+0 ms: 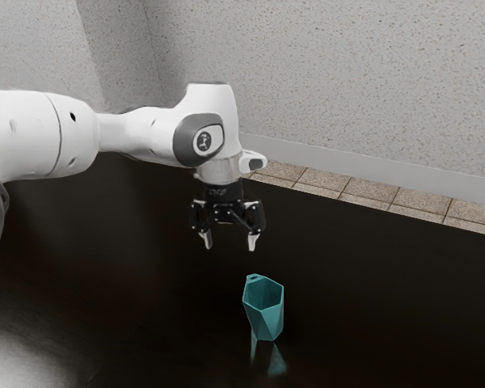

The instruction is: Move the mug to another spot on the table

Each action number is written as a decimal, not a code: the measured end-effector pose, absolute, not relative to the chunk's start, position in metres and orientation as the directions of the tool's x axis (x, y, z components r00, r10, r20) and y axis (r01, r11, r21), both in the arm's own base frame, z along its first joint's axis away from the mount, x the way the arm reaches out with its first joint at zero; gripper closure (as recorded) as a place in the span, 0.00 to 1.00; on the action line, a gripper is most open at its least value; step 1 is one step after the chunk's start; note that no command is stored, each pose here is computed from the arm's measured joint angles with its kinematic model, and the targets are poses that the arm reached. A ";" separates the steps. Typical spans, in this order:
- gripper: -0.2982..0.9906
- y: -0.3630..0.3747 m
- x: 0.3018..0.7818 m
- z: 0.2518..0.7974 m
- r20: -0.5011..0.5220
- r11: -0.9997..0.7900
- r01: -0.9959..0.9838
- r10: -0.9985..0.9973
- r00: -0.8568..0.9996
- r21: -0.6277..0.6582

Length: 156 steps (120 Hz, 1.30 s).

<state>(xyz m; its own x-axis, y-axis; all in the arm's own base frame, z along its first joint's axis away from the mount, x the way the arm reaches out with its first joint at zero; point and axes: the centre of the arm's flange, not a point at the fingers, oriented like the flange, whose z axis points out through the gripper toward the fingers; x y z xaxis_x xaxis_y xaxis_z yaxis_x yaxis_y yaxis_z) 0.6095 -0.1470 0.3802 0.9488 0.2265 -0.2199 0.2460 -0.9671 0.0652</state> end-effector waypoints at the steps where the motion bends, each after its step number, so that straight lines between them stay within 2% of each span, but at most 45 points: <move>1: 0.23 -0.147 0.610 0.378 -0.219 -0.965 0.253 0.234 0.947 0.064; 23: 0.23 -0.165 0.621 0.331 -0.201 -0.921 0.387 0.372 0.906 0.041; 64: 0.23 -0.187 0.614 0.288 -0.161 -0.846 0.532 0.520 0.839 0.040; 98: 0.23 -0.201 0.610 0.286 -0.083 -0.840 0.542 0.538 0.839 0.035; 128: 0.23 -0.206 0.593 0.285 -0.099 -0.789 0.609 0.601 0.793 0.085; 156: 0.37 -0.206 0.595 0.287 -0.096 -0.761 0.640 0.633 0.768 0.104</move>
